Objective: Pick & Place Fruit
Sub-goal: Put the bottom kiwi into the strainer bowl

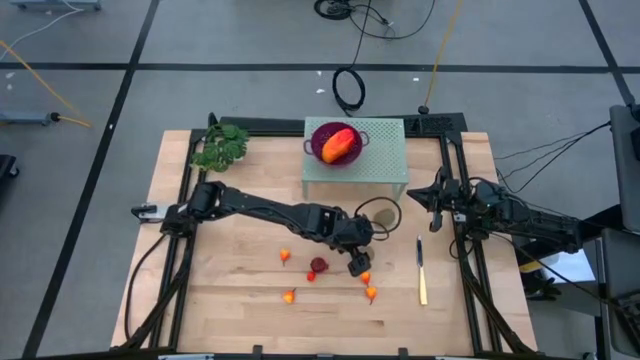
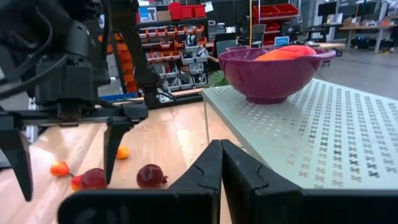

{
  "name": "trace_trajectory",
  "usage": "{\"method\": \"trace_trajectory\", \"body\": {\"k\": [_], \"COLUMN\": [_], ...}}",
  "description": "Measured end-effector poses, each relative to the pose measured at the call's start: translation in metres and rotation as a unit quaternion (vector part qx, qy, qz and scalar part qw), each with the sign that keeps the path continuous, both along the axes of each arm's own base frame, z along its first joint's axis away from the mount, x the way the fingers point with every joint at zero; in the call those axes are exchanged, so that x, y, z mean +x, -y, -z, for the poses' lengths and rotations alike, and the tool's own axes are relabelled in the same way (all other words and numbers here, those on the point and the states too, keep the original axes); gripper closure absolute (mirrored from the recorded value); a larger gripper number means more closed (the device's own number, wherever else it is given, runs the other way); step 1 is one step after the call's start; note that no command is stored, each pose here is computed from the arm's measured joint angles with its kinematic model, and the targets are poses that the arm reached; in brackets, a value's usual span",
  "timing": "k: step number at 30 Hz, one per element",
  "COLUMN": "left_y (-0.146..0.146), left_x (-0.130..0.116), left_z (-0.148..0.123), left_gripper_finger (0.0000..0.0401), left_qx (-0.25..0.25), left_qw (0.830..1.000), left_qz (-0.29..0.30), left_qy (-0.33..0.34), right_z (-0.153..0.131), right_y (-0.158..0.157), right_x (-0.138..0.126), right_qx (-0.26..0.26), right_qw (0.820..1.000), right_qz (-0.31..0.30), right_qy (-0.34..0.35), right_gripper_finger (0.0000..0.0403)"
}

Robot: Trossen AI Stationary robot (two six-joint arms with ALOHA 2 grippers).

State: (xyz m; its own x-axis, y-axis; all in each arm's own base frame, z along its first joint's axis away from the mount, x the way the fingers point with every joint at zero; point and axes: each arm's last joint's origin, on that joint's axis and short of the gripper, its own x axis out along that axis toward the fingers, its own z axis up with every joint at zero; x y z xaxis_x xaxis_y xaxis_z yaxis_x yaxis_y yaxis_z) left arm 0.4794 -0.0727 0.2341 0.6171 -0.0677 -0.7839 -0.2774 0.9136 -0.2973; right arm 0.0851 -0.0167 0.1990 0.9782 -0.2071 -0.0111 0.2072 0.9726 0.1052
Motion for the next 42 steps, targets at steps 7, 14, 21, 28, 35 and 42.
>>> {"method": "trace_trajectory", "body": {"k": [7, 14, 21, 28, 35, 42], "left_y": [0.000, 0.000, 0.005, -0.001, 0.000, 0.002], "left_x": [0.000, 0.002, 0.013, 0.015, 0.015, 0.014], "left_z": [0.000, -0.001, 0.009, 0.019, 0.017, 0.018], "left_gripper_finger": [0.0042, 0.0016, 0.0004, 0.0002, 0.0007, 0.0008], "left_qx": [-0.010, -0.016, -0.021, -0.008, 0.039, 0.055], "left_qw": [1.000, 1.000, 0.999, 0.999, 0.998, 0.998], "left_qz": [-0.012, -0.018, -0.012, -0.023, -0.012, 0.005], "left_qy": [0.001, 0.008, 0.043, 0.025, 0.038, 0.033], "right_z": [0.001, 0.001, 0.001, 0.002, 0.003, 0.003], "right_y": [0.000, 0.000, 0.000, 0.000, 0.000, 0.000], "right_x": [0.000, 0.000, 0.000, 0.000, 0.000, 0.000], "right_qx": [0.010, 0.010, 0.010, 0.010, 0.011, 0.009], "right_qw": [1.000, 1.000, 1.000, 1.000, 1.000, 1.000], "right_qz": [0.000, 0.001, 0.001, 0.001, 0.001, 0.001], "right_qy": [-0.004, -0.005, -0.005, -0.008, -0.011, -0.013], "right_gripper_finger": [0.0403, 0.0403, 0.0403, 0.0403, 0.0403, 0.0403]}}
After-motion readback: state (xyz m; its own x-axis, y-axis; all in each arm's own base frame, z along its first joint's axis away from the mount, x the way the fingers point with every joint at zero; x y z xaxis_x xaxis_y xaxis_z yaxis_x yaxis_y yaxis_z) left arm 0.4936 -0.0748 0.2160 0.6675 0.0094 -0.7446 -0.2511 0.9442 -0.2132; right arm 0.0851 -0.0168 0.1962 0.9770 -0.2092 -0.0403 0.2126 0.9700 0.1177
